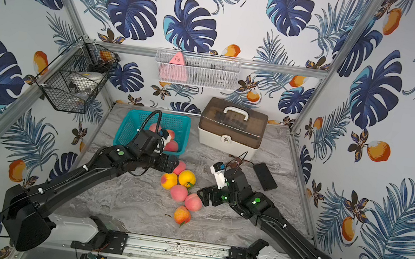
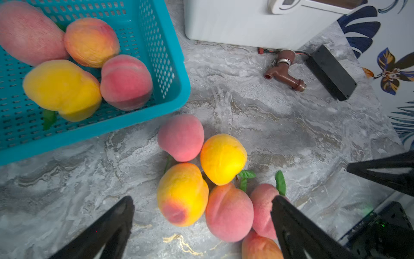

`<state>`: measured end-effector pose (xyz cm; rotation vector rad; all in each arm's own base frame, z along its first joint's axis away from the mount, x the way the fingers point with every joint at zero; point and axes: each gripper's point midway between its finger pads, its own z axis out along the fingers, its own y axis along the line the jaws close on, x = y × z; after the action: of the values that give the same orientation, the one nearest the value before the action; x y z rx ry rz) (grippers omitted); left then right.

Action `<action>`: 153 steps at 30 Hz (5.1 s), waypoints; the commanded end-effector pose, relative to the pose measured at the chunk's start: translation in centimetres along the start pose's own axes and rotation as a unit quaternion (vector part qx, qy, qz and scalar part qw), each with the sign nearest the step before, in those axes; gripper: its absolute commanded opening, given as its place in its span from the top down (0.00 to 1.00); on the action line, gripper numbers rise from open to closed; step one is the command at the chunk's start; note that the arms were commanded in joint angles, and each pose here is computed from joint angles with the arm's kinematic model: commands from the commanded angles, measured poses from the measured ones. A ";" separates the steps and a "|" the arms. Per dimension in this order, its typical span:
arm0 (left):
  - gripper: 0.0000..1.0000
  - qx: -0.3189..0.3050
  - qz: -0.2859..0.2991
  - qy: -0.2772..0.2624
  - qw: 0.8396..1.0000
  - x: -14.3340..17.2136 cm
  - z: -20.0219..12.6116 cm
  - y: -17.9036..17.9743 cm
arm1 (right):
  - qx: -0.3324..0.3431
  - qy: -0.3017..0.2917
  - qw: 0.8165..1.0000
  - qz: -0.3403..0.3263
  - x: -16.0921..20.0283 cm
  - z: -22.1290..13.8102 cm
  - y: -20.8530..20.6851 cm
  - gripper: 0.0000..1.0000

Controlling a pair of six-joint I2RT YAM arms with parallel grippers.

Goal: Put the peaches into the basket
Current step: Pick up the peach from the center of the board, then place the peach in the basket.

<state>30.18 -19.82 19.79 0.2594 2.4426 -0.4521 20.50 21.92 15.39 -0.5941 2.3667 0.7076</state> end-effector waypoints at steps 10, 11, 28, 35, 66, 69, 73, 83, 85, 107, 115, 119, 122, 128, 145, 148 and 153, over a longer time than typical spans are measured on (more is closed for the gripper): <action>0.01 0.066 -0.020 0.053 0.996 6.0 -0.7 -4.0 | -0.035 0.003 0.999 0.000 1.2 2.4 1.2 0.00; 0.01 0.069 -0.020 0.055 0.996 6.2 -0.9 -4.3 | -0.038 0.005 0.999 -0.001 1.3 2.6 1.3 0.00; 0.01 0.114 -0.009 0.118 0.986 13.0 -1.2 -7.7 | -0.049 0.022 0.999 0.010 3.3 3.7 1.5 0.00; 0.01 0.118 0.013 0.140 0.983 15.4 -0.4 -9.4 | -0.055 0.025 0.998 0.028 4.7 3.4 1.5 0.00; 0.04 0.097 0.021 0.182 0.978 19.4 4.7 -9.9 | -0.085 0.037 0.992 0.089 9.5 2.0 2.4 0.00; 0.05 0.097 0.022 0.185 0.978 19.7 5.0 -9.9 | -0.079 0.035 0.992 0.090 9.4 1.9 2.2 0.00; 0.07 0.096 0.020 0.187 0.978 20.0 5.3 -9.8 | -0.070 0.025 0.993 0.090 9.0 1.6 1.9 0.00; 0.16 0.082 0.020 0.193 0.978 20.7 6.2 -9.4 | -0.065 0.020 0.994 0.089 8.7 1.6 1.8 0.00; 0.21 0.079 0.019 0.194 0.978 20.8 6.3 -9.2 | -0.063 0.018 0.994 0.087 8.6 1.5 1.8 0.00; 0.44 0.066 0.040 0.167 0.983 18.0 2.6 -8.7 | -0.057 -0.023 0.997 0.050 4.6 -0.5 2.8 0.00; 0.44 0.061 0.060 0.142 0.986 15.1 1.6 -9.0 | -0.059 -0.052 0.997 0.020 1.4 -1.8 3.9 0.00; 0.44 0.071 0.047 0.131 0.988 12.7 1.5 -8.6 | -0.049 -0.067 0.997 0.006 -0.2 -2.6 3.8 0.00; 0.44 0.069 0.046 0.130 0.988 11.0 1.5 -7.9 | -0.041 -0.084 0.996 -0.005 -1.6 -3.3 3.6 0.00; 0.44 0.059 0.047 0.130 0.989 8.3 1.8 -6.8 | -0.037 -0.093 0.995 -0.015 -3.2 -3.5 3.3 0.00; 0.44 0.010 -0.008 0.097 0.995 -1.4 3.3 0.8 | -0.055 -0.106 0.992 -0.049 -10.5 -3.0 3.0 0.00; 0.44 -0.005 -0.027 0.088 0.996 -2.9 4.0 3.2 | -0.051 -0.107 0.991 -0.055 -11.9 -2.5 3.0 0.00; 0.44 -0.034 -0.059 0.056 0.996 -5.8 4.7 6.9 | -0.060 -0.102 0.992 -0.053 -13.6 -1.2 3.0 0.00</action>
<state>37.83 -16.50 17.51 0.1281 2.6244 -0.4265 27.61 26.00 25.17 -0.6302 2.1378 0.8116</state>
